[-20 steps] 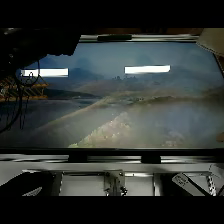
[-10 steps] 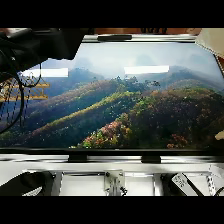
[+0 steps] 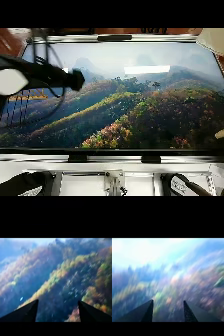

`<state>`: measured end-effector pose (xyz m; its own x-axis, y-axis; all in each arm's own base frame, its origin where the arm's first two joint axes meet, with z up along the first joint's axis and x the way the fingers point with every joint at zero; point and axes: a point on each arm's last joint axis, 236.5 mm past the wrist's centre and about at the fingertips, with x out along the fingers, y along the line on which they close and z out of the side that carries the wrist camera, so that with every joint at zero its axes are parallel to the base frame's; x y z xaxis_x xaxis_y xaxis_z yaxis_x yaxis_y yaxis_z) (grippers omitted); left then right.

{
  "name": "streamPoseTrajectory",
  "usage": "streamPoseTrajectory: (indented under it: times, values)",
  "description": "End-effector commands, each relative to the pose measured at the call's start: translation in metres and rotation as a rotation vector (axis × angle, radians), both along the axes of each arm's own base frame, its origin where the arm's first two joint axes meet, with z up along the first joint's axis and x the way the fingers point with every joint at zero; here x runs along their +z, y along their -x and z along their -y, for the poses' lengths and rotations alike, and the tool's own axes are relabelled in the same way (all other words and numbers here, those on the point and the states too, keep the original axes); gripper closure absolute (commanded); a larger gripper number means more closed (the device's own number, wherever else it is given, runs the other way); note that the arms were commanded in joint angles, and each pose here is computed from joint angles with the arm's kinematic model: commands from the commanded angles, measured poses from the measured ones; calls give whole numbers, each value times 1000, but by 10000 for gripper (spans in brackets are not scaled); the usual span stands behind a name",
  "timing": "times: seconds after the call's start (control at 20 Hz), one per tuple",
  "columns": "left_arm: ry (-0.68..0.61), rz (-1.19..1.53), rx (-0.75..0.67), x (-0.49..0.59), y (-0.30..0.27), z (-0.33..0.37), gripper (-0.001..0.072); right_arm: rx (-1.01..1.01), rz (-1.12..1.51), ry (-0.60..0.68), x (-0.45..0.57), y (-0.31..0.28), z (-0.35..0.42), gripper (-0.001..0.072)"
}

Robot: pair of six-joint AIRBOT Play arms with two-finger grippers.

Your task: Fold the shirts.

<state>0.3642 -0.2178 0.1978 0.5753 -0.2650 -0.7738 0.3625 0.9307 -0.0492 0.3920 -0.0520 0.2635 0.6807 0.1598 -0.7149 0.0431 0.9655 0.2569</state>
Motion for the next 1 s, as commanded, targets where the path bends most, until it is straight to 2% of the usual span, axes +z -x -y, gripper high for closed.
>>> streamPoseTrajectory:
  times: [0.0, 0.2, 0.5, 0.95]
  values:
    - [-272, -390, 91, -82, 37, -52, -13, 237, -391, 46, -110, 25, -111, 218]
    - [-265, -395, 138, -85, 27, -68, -13, 260, -585, 96, -175, 40, -144, 218]
    - [-227, -334, 140, -81, 11, -63, -13, 296, -590, 88, -181, 39, -159, 219]
    - [-267, -346, 68, -83, 16, -64, -13, 295, -590, 88, -181, 39, -159, 219]
